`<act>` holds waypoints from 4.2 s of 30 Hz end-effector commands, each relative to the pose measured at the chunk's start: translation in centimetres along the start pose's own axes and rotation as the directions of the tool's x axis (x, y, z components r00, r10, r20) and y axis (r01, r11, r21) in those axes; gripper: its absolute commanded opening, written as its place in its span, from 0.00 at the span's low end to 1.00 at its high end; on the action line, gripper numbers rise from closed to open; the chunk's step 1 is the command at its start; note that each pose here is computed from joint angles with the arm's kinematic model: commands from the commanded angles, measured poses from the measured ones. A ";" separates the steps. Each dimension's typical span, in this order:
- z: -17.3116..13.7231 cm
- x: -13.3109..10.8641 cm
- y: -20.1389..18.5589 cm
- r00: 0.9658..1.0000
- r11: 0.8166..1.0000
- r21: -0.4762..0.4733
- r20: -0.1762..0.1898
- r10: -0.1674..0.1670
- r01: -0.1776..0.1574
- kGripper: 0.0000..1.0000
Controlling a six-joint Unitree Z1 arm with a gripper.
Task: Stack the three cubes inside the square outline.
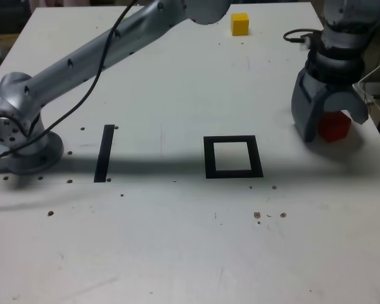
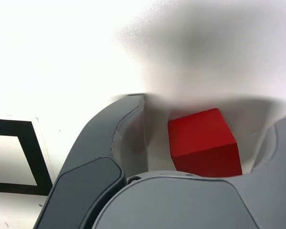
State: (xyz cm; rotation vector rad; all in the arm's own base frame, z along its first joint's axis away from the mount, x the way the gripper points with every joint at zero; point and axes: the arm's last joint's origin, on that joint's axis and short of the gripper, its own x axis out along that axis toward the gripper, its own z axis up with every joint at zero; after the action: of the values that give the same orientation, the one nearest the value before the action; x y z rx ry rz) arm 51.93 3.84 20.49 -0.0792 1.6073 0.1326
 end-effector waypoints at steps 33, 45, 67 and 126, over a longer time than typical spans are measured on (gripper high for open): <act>-0.3 -0.5 0.5 1.000 1.000 0.007 -0.008 0.023 -0.023 0.43; -0.4 -1.0 0.4 0.999 0.999 0.013 0.007 0.052 -0.052 0.35; -7.2 -4.8 -0.8 0.992 0.997 0.071 -0.120 0.048 -0.040 0.35; -16.0 0.1 -3.4 0.997 0.998 0.064 -0.069 0.021 -0.017 0.35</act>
State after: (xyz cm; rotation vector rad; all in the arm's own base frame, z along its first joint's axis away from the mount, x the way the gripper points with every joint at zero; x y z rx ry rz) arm 36.48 -1.62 20.97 -0.0176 1.6806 0.0953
